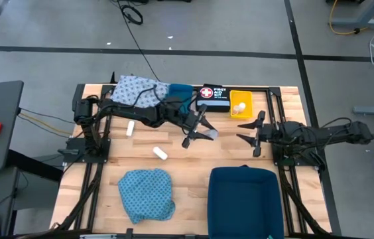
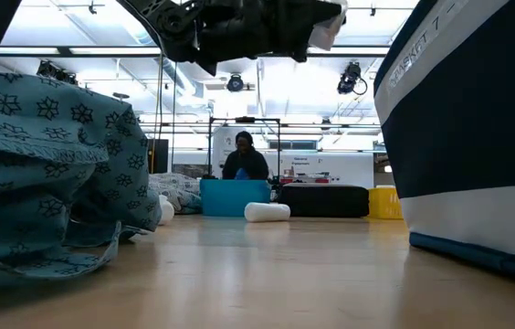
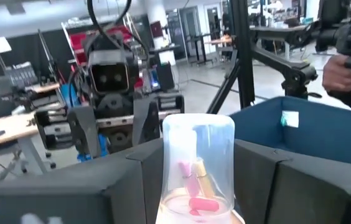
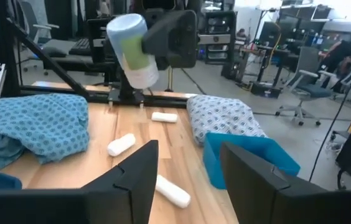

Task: Pick & place medical supplies in basket/bin
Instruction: Put the transparent pill bottle into the yellow basket

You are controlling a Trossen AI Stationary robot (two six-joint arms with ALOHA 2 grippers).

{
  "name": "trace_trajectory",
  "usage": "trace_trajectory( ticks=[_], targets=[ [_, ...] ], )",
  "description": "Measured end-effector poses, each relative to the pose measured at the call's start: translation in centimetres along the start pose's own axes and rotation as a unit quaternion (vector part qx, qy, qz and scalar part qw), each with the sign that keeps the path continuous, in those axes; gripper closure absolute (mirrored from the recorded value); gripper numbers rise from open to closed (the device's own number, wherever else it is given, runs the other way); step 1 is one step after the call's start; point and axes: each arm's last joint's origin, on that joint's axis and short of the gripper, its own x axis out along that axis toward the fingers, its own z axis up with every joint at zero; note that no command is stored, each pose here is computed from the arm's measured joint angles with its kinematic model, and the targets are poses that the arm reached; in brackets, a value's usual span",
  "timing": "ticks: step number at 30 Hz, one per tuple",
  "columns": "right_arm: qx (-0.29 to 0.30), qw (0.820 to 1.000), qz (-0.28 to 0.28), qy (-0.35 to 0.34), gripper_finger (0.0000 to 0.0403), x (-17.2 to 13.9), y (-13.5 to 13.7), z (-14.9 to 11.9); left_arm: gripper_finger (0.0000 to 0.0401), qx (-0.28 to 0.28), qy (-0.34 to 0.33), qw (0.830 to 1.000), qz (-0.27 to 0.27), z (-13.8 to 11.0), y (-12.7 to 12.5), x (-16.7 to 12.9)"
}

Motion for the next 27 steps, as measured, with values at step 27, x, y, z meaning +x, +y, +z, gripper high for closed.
trace_trajectory(
  ticks=[27],
  targets=[
    [0.079,0.982,-0.135,-0.103,0.0139,-0.2,-2.4,-4.1,0.0253,-0.043,-0.018,0.994,0.097,-5.3,4.4,-1.5]
  ],
)
